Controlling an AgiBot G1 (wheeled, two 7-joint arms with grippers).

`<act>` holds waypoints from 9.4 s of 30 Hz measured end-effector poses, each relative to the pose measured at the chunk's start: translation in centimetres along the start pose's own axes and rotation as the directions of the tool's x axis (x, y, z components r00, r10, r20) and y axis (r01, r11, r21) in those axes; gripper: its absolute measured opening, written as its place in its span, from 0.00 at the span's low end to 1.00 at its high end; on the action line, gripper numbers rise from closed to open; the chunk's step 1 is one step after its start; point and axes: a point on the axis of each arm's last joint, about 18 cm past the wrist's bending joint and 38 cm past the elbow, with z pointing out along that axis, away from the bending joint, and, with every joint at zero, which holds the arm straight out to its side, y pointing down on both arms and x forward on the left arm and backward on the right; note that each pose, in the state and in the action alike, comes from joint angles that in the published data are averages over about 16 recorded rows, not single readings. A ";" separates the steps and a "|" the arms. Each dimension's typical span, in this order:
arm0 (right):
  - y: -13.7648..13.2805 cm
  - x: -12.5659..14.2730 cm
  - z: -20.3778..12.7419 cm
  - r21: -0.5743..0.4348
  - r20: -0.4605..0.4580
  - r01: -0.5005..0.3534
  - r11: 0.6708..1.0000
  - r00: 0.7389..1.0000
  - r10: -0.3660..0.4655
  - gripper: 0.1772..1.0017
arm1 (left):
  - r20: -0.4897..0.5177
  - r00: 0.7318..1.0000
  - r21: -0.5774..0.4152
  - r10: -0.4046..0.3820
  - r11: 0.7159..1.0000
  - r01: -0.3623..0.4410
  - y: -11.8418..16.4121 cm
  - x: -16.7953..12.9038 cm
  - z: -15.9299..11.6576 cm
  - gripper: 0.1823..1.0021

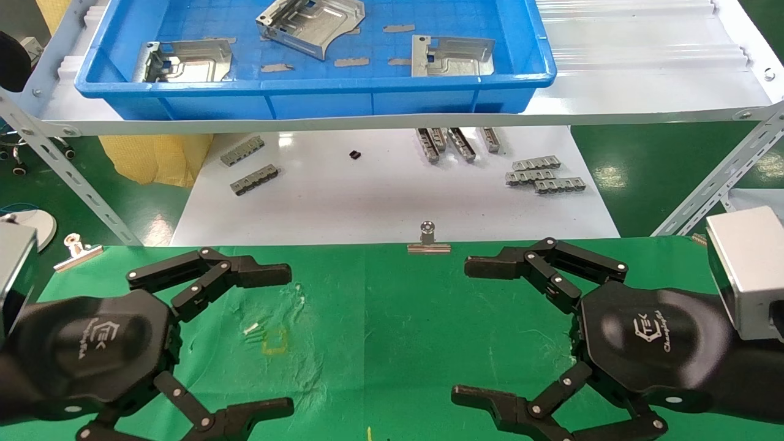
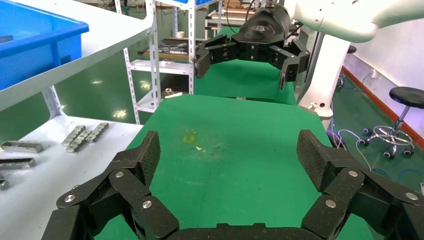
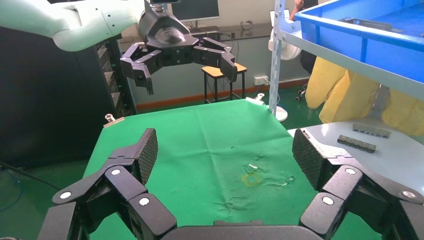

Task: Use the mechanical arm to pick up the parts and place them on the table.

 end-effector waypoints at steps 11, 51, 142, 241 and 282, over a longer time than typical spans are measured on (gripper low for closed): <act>0.0 0.0 0.0 0.000 0.000 0.000 1.000 1.000 0.000 1.00 | 0.000 1.000 0.000 0.000 1.000 0.000 0.0 0.0 0.0 1.00; 0.0 0.0 0.0 0.000 0.000 0.000 1.000 1.000 0.000 0.61 | 0.000 1.000 0.000 0.000 1.000 0.000 0.0 0.0 0.0 1.00; 0.0 0.0 0.0 0.000 0.000 0.000 1.000 1.000 0.000 0.55 | 0.769 0.638 -0.131 -0.039 0.967 0.217 -9.3 -30.5 10.9 0.38; 0.0 0.0 0.0 0.000 0.000 0.000 1.000 1.000 0.000 1.00 | 0.069 0.959 -0.468 0.276 0.858 -0.213 10.2 -14.0 -1.6 0.74; 0.0 0.0 0.0 0.000 0.000 0.000 1.000 1.000 0.000 1.00 | 0.125 0.986 -0.116 0.112 0.988 -0.098 4.3 -7.0 -0.7 1.00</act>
